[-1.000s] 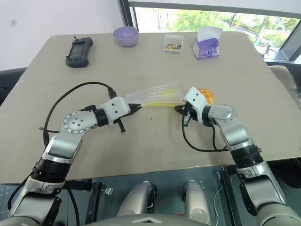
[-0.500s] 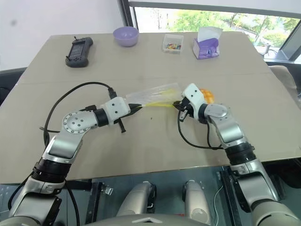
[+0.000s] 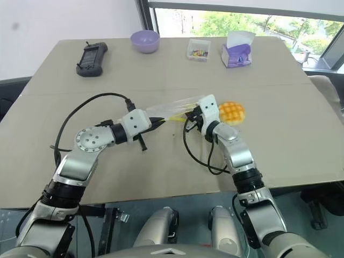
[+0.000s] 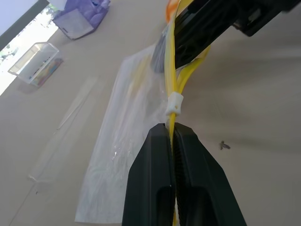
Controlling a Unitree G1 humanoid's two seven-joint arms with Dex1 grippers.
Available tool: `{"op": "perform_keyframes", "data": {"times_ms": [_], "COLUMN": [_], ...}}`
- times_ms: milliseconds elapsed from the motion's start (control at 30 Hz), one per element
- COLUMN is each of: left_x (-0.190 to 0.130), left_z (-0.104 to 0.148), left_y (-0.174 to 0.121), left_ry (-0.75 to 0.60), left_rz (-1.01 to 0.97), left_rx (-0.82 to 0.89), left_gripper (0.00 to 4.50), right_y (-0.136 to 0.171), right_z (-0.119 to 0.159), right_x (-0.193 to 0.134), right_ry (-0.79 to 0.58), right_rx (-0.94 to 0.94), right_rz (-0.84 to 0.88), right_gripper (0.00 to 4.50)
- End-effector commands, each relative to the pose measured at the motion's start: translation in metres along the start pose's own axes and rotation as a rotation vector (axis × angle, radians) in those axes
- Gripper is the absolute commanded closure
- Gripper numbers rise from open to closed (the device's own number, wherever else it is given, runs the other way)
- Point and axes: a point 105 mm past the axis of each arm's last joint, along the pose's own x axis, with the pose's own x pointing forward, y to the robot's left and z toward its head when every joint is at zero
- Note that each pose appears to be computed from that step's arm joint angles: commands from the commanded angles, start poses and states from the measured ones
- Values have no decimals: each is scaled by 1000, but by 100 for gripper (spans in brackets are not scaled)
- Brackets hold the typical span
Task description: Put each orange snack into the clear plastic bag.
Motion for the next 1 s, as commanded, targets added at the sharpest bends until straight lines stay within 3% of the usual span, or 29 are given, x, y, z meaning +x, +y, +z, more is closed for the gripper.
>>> {"op": "perform_keyframes", "data": {"times_ms": [33,133,267,367,567,633,1000], "left_x": [2,3,3,3,3,4,6], "left_z": [19,20,19,18,15,15,2], "left_y": [7,6,6,6,8,10,35], "left_ry": [-51,-52,-45,-42,-28,-25,34], "left_rz": [34,41,46,48,67,78,207], "left_rx": [18,1,-8,-12,-19,-24,-109], "left_gripper": [450,450,450,450,450,450,450], "right_y": [2,4,3,1,-3,-7,-38], "right_z": [5,-3,-9,-11,-9,-6,17], "right_x": [7,13,15,17,17,16,-10], "right_ry": [-28,-16,-9,0,-16,-33,-65], "right_rx": [-365,-566,-677,-709,-760,-784,-763], "right_rz": [-26,-9,12,27,24,3,-6], "right_gripper": [449,449,449,364,77,4,4]}}
